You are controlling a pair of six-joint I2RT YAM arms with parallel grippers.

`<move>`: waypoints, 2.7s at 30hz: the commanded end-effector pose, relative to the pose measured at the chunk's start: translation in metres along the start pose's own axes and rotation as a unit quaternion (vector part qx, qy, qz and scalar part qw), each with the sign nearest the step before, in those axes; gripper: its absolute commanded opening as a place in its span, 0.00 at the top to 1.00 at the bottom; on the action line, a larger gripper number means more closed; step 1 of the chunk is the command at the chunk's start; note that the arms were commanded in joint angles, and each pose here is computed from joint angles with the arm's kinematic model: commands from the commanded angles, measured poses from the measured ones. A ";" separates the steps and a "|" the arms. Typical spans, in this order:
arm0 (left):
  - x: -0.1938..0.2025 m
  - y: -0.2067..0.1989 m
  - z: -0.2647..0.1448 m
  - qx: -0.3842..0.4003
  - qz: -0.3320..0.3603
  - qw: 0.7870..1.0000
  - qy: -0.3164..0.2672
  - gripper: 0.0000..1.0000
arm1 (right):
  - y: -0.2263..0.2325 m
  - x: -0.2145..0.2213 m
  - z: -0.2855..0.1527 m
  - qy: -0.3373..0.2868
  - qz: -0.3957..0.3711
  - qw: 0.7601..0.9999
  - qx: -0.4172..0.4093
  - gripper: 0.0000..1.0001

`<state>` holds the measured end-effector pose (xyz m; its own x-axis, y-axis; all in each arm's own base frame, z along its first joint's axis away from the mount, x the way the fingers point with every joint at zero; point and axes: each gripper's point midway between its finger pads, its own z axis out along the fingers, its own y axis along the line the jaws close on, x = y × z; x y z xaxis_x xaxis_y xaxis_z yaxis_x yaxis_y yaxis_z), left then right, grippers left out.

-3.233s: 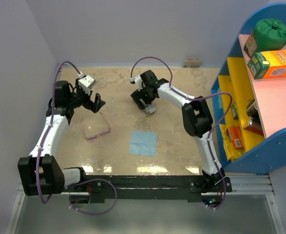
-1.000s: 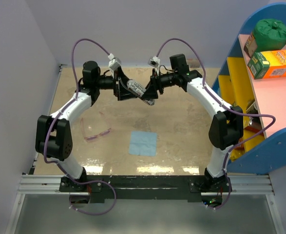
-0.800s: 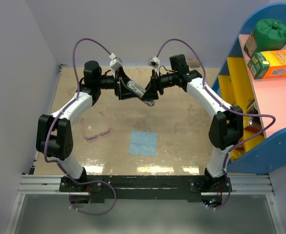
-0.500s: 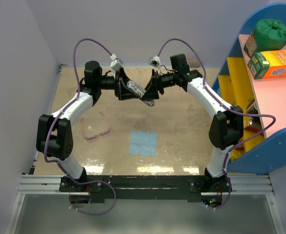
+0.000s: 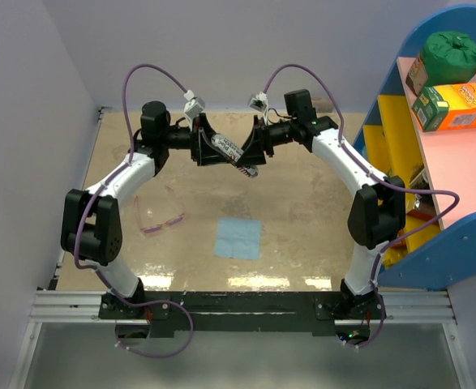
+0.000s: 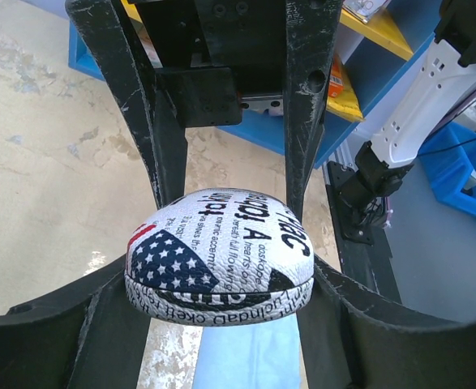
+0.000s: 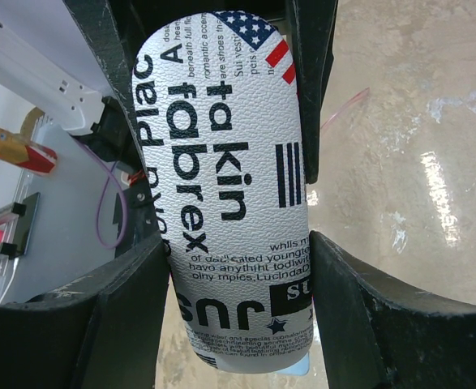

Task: Organize the sunglasses

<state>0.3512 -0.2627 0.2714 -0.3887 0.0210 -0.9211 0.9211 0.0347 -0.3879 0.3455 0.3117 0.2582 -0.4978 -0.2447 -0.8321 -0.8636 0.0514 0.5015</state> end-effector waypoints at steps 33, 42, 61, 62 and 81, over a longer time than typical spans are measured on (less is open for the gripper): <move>-0.015 -0.054 -0.004 0.084 0.088 0.993 0.000 1.00 | -0.040 -0.016 -0.035 -0.065 0.092 0.993 0.023 0.32; -0.017 -0.069 -0.007 0.103 0.098 0.990 -0.005 1.00 | -0.054 -0.014 -0.043 -0.072 0.103 0.991 0.048 0.27; -0.014 -0.082 -0.010 0.123 0.077 0.989 -0.008 1.00 | -0.075 -0.017 -0.054 -0.068 0.087 0.985 0.134 0.25; -0.014 -0.081 -0.010 0.122 0.077 0.990 -0.009 1.00 | -0.073 -0.018 -0.054 -0.067 0.084 0.986 0.129 0.25; -0.024 -0.003 -0.014 -0.041 0.028 0.997 -0.052 1.00 | -0.031 0.005 -0.031 0.013 -0.010 0.994 0.106 0.34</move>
<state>0.3498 -0.2517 0.2821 -0.4141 -0.0636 -0.9080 0.9055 0.0724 -0.4180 0.3773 0.2753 0.2438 -0.5555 -0.2182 -0.8024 -0.8282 0.2309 0.5106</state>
